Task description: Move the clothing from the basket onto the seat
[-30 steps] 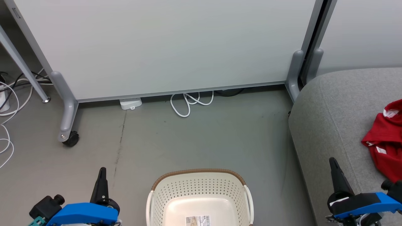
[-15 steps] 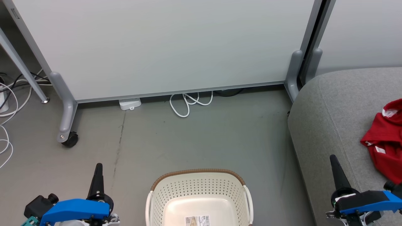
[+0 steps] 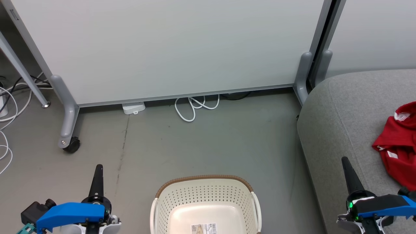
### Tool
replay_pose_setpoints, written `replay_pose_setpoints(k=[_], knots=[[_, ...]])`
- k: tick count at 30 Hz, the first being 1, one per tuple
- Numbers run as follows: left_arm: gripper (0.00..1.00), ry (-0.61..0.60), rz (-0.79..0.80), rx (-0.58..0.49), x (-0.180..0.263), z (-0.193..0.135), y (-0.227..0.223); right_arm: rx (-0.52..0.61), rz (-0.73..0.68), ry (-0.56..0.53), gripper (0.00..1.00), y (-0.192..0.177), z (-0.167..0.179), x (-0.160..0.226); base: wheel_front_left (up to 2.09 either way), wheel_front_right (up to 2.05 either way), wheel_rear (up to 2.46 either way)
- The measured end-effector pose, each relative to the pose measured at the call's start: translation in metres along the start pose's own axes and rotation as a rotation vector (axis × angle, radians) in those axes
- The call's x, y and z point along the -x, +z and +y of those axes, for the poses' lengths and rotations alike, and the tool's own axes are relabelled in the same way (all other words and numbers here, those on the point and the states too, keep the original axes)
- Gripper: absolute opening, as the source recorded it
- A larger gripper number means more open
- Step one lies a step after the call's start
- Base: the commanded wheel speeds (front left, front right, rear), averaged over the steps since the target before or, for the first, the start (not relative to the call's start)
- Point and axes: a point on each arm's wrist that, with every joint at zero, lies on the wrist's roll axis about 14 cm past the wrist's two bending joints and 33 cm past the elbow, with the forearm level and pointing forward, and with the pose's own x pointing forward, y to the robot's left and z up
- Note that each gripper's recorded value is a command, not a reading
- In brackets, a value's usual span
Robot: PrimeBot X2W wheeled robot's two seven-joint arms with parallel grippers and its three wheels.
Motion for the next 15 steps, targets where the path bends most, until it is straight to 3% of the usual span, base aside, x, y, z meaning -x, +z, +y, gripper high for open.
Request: replay_pose_setpoints(k=[15], knots=[[0.00, -0.028, -0.006, 0.122, -0.0042, -0.0090, 0.0056, -0.139, -0.001, 0.014, 0.00, 0.0019, 0.0033, -0.0007, 0.00, 0.00, 0.00]])
